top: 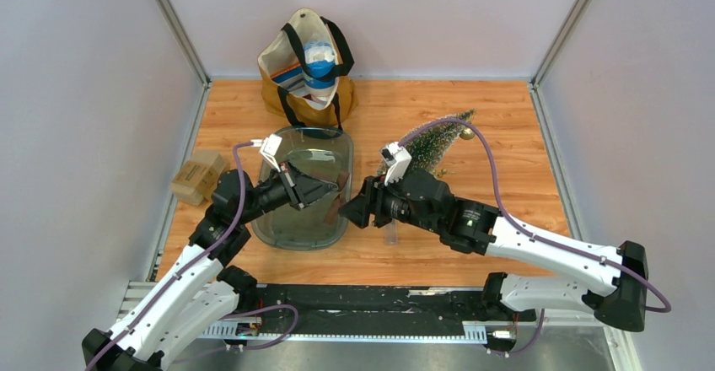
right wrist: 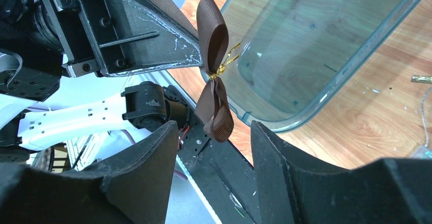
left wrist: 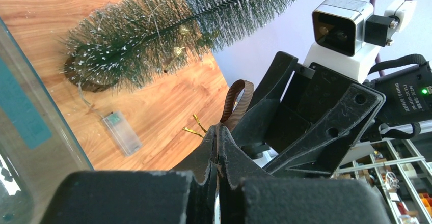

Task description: Decorate the small christmas tree

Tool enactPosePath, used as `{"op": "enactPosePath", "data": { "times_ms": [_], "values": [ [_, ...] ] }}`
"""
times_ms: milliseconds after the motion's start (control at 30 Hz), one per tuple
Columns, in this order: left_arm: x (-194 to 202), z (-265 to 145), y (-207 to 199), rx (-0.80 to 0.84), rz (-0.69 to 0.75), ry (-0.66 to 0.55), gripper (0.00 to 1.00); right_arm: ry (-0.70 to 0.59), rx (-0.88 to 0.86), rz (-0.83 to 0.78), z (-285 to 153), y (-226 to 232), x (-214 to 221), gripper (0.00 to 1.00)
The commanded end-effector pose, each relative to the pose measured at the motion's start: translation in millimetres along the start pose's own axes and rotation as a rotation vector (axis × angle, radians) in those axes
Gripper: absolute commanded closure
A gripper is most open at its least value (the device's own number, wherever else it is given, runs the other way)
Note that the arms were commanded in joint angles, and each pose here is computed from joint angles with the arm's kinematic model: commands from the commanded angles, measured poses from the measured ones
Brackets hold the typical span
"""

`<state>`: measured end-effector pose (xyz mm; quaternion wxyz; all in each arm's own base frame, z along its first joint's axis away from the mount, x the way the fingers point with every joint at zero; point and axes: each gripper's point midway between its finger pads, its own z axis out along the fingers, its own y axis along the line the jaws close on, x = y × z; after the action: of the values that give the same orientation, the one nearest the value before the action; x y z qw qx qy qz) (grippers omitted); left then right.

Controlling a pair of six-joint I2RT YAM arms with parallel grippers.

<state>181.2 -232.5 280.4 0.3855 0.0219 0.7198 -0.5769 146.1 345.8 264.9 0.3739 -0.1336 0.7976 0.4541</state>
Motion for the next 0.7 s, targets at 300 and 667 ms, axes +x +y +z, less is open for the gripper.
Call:
{"op": "enactPosePath", "data": {
  "times_ms": [300, 667],
  "values": [
    [-6.3, -0.9, -12.0, 0.058, 0.011, -0.036, 1.0, -0.049, -0.06, 0.017, 8.6, 14.5, -12.3, 0.87],
    [-7.4, 2.2, -18.0, 0.096, 0.024, -0.028, 0.81, -0.046, -0.036, -0.015, -3.6, 10.8, -15.2, 1.0]
  ]
}}
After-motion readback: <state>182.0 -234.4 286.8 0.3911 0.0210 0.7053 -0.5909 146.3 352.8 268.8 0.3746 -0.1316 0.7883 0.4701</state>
